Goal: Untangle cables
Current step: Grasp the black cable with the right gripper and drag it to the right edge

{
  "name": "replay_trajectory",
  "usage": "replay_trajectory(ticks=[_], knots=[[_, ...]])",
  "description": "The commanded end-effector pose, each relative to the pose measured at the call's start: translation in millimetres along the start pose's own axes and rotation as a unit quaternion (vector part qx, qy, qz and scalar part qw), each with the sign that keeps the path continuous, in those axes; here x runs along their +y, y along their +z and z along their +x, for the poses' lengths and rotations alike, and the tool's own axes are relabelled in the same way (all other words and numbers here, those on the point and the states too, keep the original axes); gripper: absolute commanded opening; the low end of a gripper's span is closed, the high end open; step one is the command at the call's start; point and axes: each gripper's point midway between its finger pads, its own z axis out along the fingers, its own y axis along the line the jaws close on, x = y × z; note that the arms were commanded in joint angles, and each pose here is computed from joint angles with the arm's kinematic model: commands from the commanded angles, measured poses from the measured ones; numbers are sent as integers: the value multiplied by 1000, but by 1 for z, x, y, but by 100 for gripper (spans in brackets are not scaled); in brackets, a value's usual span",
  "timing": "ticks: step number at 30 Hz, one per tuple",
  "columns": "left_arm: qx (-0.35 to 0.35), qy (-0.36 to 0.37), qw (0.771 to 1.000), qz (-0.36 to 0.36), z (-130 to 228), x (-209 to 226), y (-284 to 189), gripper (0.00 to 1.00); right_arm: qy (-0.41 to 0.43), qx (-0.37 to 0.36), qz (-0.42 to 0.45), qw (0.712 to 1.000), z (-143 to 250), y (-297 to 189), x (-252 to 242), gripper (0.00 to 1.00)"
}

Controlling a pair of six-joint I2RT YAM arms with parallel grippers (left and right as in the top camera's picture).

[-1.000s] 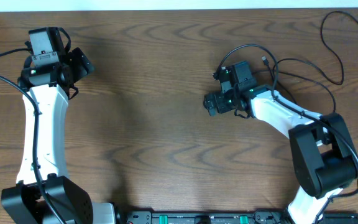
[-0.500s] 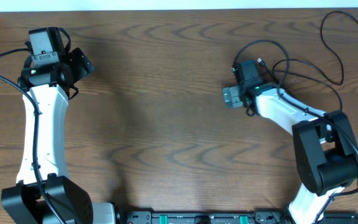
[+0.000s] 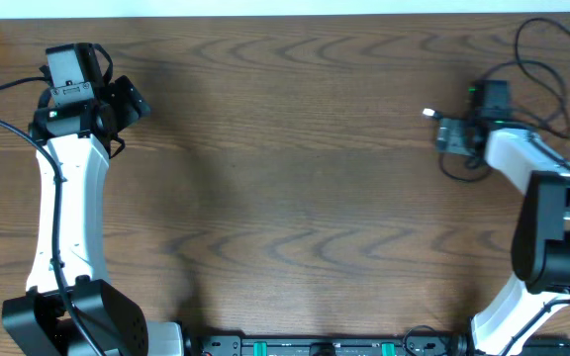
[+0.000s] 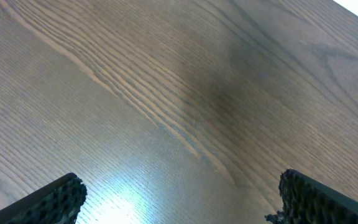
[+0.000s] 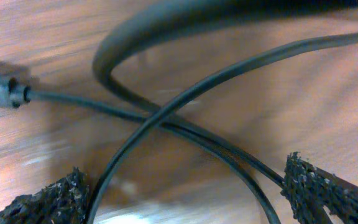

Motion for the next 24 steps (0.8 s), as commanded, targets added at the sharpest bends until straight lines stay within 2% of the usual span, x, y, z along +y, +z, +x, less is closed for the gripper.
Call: replay_trajectory(ticks=[1,8,13,17,21,24], knots=[[2,0,1000,0,-1,-1,1,100,44,82,60,994,48,30,-59,99],[2,0,1000,0,-1,-1,1,100,180,106,108,972,69,34,-159,99],[2,0,1000,0,-1,-1,1,100,245,109,96,959,82,36,-196,99],[2,0,1000,0,-1,-1,1,100,281,98,19,954,79,39,-193,99],[2,-1,1000,0,-1,0,1,100,236,65,-107,964,58,37,-162,99],[2,-1,1000,0,-1,0,1,99,213,46,-154,964,46,32,-145,99]])
